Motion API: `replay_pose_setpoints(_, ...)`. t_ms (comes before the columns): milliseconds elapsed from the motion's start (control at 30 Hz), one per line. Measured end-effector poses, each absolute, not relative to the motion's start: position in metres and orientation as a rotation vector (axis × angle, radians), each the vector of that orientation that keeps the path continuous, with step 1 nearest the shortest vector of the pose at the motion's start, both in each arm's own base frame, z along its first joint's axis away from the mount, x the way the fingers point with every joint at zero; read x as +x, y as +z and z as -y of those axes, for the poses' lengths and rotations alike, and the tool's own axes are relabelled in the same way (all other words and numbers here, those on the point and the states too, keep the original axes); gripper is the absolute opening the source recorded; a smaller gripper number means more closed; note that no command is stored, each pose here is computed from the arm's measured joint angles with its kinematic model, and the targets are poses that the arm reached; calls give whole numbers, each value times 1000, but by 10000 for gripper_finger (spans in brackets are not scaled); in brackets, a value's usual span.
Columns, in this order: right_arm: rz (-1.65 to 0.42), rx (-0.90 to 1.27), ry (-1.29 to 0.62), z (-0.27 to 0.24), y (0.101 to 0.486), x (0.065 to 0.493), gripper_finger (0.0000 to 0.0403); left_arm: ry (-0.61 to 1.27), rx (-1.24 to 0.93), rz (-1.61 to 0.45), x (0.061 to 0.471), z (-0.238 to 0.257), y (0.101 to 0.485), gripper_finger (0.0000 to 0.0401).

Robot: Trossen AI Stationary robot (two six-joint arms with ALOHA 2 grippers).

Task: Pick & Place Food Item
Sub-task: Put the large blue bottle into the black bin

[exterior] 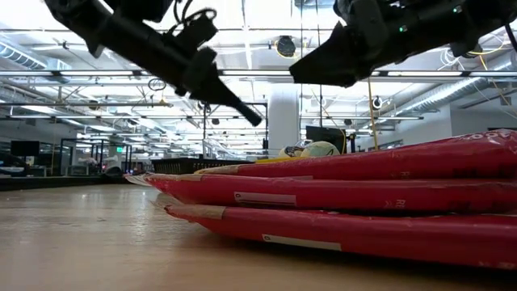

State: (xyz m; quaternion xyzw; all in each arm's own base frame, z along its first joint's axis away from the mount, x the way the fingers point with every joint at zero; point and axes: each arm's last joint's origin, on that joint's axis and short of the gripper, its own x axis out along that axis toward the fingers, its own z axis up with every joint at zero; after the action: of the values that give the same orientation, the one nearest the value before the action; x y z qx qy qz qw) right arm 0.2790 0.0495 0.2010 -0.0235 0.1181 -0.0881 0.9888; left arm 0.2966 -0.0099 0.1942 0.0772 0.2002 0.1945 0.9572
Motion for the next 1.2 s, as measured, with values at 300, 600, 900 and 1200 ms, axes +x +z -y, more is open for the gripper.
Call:
replay_pose_setpoints(300,-253,-37,-179,-49,200,278,184,523,19,-342,250,-22,171,59)
replay_pose_setpoints(600,-292,7,-114,-52,182,287,187,533,-130,-362,224,-31,143,61)
replay_pose_setpoints(900,-315,-18,-47,-53,139,308,184,515,-150,-362,225,-30,143,73)
replay_pose_setpoints(1200,-446,-78,29,-49,115,338,208,522,-166,-415,222,-30,138,76)
